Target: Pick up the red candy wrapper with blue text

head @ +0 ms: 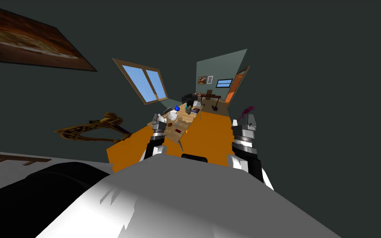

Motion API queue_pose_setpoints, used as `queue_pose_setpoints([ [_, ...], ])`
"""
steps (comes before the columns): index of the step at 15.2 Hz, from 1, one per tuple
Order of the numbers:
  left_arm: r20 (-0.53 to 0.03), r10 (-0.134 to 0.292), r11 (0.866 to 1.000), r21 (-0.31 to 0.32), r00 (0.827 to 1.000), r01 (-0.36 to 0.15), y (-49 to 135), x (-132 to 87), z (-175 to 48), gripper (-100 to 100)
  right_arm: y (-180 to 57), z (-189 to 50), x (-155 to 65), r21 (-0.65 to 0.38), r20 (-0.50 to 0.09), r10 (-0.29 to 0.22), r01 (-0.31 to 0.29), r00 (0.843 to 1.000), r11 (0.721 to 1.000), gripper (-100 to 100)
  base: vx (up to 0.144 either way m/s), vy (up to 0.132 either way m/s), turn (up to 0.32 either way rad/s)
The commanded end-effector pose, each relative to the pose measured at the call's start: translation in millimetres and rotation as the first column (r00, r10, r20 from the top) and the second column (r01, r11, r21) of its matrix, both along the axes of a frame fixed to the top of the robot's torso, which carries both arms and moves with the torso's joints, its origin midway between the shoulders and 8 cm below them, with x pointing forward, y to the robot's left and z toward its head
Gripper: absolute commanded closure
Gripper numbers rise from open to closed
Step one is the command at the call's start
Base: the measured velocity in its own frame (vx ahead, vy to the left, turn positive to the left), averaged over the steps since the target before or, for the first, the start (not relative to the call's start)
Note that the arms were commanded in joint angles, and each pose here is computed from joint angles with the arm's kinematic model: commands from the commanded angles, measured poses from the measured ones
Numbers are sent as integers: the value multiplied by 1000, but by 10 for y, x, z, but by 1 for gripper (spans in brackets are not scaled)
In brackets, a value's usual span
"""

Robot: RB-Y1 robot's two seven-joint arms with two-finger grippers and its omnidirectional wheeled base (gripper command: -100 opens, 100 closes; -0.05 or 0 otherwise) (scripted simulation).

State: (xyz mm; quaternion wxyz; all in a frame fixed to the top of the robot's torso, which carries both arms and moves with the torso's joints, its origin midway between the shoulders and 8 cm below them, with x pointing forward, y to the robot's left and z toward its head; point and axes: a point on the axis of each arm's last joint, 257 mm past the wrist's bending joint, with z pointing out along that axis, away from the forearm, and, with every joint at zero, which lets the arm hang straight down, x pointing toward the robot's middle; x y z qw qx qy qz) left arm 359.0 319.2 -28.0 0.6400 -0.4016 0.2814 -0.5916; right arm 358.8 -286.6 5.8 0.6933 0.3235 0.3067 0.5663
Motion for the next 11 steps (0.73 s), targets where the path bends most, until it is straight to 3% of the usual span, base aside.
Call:
queue_pose_setpoints([
  [1,-19,-11,1000,26,1000,11,-12,27,-31,-100,0,0,0,0,0,0,0,1000,1000,0,7,-2,-5],
  [6,-153,-16,993,112,988,33,36,186,-334,-100,0,0,0,0,0,0,0,1000,1000,0,46,-15,-16],
  [11,-231,0,990,139,973,33,103,262,-543,-100,0,0,0,0,0,0,0,1000,1000,0,59,-15,-13],
])
